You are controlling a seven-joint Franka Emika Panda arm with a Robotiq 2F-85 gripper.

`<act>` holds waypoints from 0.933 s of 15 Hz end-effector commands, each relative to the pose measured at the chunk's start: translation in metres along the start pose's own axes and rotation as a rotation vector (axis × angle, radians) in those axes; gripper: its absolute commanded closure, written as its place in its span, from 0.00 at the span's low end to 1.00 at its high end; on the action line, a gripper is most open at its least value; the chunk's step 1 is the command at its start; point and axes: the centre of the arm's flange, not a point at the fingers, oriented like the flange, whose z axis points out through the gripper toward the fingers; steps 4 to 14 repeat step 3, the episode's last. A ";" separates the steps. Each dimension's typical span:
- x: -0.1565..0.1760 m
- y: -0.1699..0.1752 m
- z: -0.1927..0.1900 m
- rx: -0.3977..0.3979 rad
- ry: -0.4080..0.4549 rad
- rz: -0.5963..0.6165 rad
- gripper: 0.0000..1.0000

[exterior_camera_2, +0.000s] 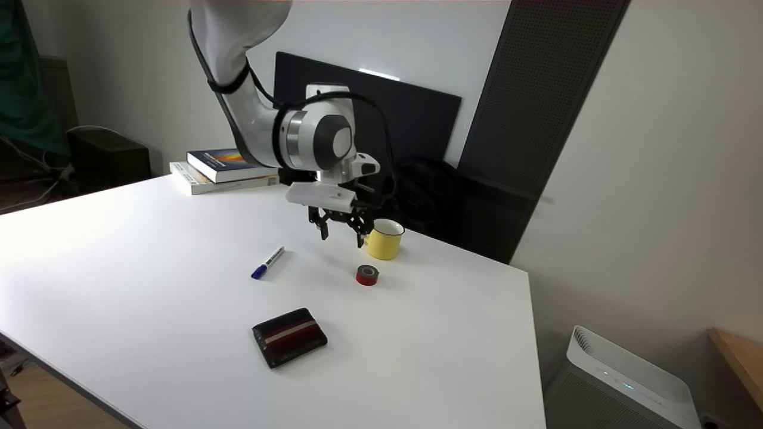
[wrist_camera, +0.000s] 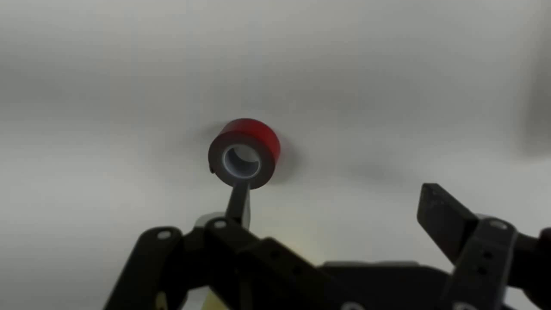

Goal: Remove the marker from the yellow cup and put it on the table

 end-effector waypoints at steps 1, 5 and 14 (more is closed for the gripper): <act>0.000 -0.001 -0.001 -0.004 0.001 0.003 0.00; 0.000 -0.001 -0.001 -0.007 0.001 0.008 0.00; 0.000 -0.001 -0.001 -0.007 0.001 0.008 0.00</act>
